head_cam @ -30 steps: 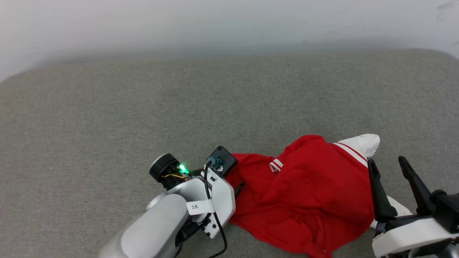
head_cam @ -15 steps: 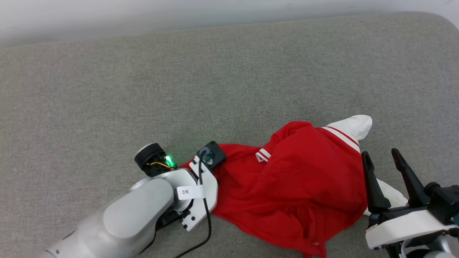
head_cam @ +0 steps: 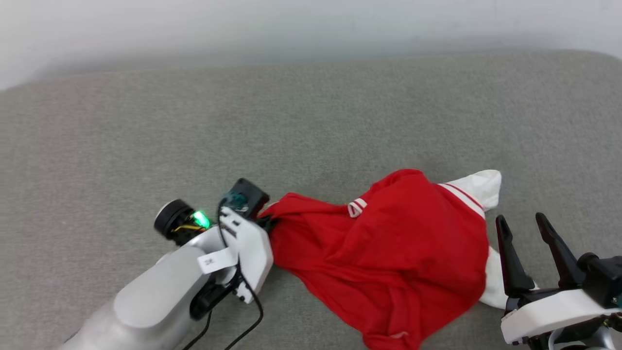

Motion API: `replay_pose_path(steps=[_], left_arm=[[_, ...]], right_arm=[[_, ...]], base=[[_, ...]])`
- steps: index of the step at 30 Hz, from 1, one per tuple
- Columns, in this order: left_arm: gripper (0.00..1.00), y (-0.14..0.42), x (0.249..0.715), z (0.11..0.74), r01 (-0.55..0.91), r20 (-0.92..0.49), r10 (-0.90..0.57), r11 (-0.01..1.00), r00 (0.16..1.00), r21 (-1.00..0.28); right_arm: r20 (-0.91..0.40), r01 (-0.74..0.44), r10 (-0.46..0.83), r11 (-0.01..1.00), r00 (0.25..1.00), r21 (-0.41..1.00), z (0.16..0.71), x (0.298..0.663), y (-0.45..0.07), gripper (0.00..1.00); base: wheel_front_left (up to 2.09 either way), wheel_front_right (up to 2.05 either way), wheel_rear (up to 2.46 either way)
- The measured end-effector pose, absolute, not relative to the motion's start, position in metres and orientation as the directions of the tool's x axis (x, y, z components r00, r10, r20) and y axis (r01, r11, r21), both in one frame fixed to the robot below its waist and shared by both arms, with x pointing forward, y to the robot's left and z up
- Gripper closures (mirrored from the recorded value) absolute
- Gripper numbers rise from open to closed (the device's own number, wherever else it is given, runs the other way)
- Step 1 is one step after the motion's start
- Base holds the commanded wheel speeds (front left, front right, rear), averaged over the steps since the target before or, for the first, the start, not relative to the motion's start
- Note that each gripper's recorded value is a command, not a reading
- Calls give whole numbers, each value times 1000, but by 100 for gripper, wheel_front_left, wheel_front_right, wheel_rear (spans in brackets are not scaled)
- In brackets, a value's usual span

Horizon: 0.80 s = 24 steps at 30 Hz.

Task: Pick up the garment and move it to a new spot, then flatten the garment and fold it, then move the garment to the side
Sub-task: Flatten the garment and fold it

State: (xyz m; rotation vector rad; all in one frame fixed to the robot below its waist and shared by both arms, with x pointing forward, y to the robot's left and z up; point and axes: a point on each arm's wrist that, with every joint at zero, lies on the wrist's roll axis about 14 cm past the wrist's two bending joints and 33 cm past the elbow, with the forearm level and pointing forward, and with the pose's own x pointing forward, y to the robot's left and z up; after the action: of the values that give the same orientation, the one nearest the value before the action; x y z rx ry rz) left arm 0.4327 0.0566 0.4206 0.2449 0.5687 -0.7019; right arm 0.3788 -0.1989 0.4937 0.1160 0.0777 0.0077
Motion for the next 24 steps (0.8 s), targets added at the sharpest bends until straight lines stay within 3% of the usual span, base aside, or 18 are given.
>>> replay_pose_path(steps=[6,11,17,24], left_arm=[[100,109,420,431,478,-516,-416,878,749,-15],[100,161,380,413,274,-559,-267,959,785,-74],[100,193,303,373,82,-678,-159,986,718,-143],[100,183,258,353,2,-726,-170,974,666,-225]], right_arm=[[-58,-36,43,992,997,117,502,375,-190,0],[-55,-59,66,991,996,116,506,371,-183,0],[-40,-84,89,990,995,114,513,367,-176,0],[-27,-96,99,990,995,102,520,359,-173,0]], base=[[0,0,0],[0,0,0],[0,0,0],[0,0,0]])
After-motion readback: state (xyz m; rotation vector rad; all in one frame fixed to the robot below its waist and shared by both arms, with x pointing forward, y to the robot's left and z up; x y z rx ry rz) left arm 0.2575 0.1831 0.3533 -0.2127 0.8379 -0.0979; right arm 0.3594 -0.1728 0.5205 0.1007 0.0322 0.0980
